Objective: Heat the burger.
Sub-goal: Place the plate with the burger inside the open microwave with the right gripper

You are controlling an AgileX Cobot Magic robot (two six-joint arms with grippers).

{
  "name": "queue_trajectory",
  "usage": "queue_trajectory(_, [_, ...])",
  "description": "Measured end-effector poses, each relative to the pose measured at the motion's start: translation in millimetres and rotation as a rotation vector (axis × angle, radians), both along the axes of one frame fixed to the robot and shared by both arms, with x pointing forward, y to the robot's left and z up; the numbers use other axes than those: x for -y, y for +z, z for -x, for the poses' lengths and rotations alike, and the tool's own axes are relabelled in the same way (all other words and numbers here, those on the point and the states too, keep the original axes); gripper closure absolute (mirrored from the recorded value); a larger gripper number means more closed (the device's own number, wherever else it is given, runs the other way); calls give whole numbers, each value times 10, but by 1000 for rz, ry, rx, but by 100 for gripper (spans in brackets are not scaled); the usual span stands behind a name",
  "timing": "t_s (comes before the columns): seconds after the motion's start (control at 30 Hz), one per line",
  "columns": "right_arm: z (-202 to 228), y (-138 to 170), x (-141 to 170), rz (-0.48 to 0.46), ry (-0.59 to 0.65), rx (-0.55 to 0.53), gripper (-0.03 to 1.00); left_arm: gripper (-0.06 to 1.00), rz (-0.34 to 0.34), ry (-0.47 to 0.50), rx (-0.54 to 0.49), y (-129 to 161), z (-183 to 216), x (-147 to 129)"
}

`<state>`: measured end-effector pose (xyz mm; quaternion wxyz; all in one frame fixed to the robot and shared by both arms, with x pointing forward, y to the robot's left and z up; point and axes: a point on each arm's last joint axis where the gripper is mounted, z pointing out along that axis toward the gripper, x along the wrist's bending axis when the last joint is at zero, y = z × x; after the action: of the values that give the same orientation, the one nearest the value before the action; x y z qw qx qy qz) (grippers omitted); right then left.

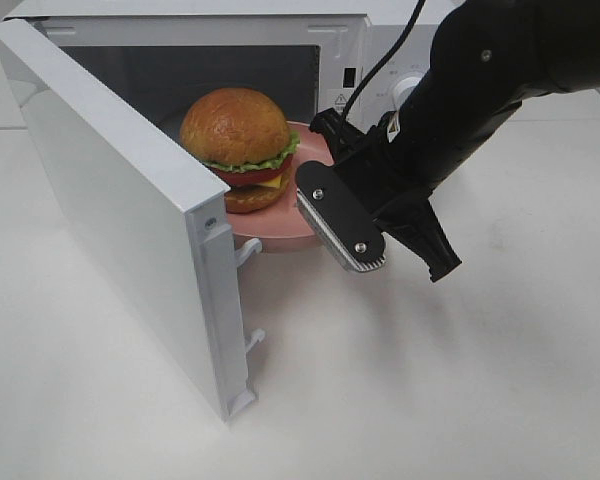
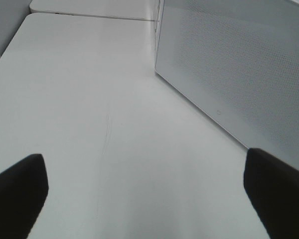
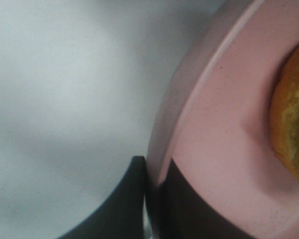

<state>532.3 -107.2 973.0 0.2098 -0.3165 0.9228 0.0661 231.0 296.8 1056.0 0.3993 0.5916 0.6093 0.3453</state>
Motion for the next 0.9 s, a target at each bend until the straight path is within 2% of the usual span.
queue_trajectory(0.5, [-188, -53, -155, 1, -4, 5, 93, -5, 0, 0, 0, 0, 0, 0])
queue_trajectory(0.9, [-418, -39, -342, -38, -36, 32, 93, -5, 0, 0, 0, 0, 0, 0])
